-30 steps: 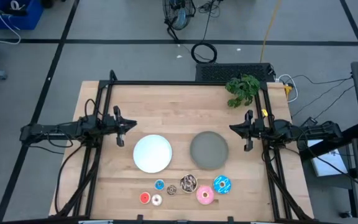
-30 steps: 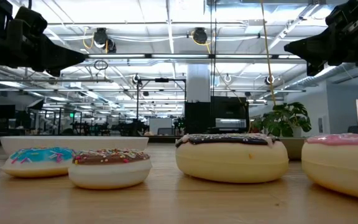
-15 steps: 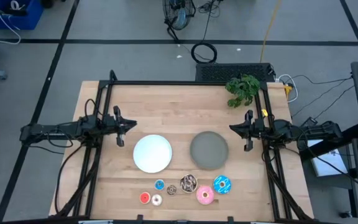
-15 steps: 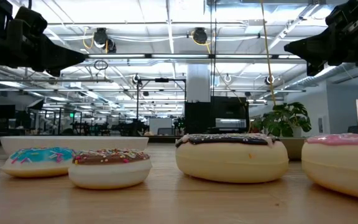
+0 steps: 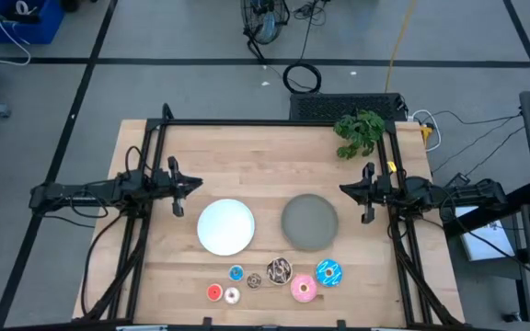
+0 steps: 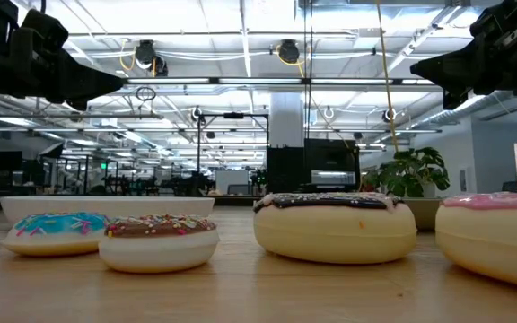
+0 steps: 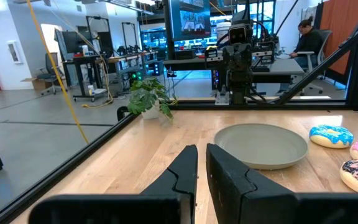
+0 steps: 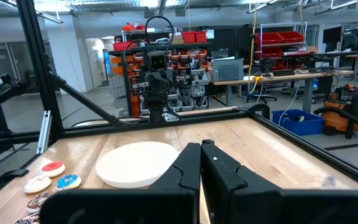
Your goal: Pick & Place donuts
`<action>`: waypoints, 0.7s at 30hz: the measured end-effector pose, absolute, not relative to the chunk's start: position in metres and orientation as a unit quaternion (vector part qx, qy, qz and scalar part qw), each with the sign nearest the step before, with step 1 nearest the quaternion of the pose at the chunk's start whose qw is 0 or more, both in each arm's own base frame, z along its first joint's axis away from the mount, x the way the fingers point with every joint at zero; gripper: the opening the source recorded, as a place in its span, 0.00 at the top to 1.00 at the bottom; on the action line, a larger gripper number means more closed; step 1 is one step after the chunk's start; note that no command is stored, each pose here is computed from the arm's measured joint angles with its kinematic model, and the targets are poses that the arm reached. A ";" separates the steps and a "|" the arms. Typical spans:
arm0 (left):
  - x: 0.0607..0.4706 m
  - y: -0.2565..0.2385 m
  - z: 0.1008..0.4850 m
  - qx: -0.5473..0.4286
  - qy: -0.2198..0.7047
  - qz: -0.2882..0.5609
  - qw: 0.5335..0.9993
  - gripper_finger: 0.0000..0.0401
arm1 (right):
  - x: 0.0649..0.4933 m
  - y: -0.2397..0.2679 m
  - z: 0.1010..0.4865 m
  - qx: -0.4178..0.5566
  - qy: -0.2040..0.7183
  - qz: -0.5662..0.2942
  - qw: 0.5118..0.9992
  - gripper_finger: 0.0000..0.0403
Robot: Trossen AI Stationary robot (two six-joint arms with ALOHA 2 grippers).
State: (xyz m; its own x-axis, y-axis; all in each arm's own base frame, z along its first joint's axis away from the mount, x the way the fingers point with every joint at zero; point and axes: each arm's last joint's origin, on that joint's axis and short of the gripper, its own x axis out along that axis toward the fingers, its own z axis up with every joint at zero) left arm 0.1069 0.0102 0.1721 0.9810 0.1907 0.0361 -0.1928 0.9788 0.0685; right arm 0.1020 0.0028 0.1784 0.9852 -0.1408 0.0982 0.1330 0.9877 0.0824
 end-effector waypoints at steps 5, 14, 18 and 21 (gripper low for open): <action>0.107 0.010 0.172 0.036 -0.015 0.096 0.995 0.90 | 0.102 0.003 0.178 0.038 -0.052 -0.069 0.996 1.00; 0.106 0.010 0.180 0.031 -0.054 0.097 0.993 0.90 | 0.102 0.003 0.179 0.075 -0.058 -0.066 0.993 1.00; 0.106 0.010 0.183 -0.015 -0.078 0.094 0.992 0.90 | 0.102 0.003 0.179 0.098 -0.060 -0.065 0.991 1.00; 0.106 0.010 0.183 -0.030 -0.078 0.093 0.992 0.90 | 0.102 0.003 0.179 0.100 -0.059 -0.062 0.991 1.00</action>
State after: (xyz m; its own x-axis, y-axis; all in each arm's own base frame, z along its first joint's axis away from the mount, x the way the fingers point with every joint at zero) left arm 0.1059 0.0101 0.1831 0.9707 0.1893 0.1483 -0.1800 0.9809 -0.0736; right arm 0.1020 0.0030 0.1791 0.9852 -0.1353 0.1051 0.1115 0.9722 0.2059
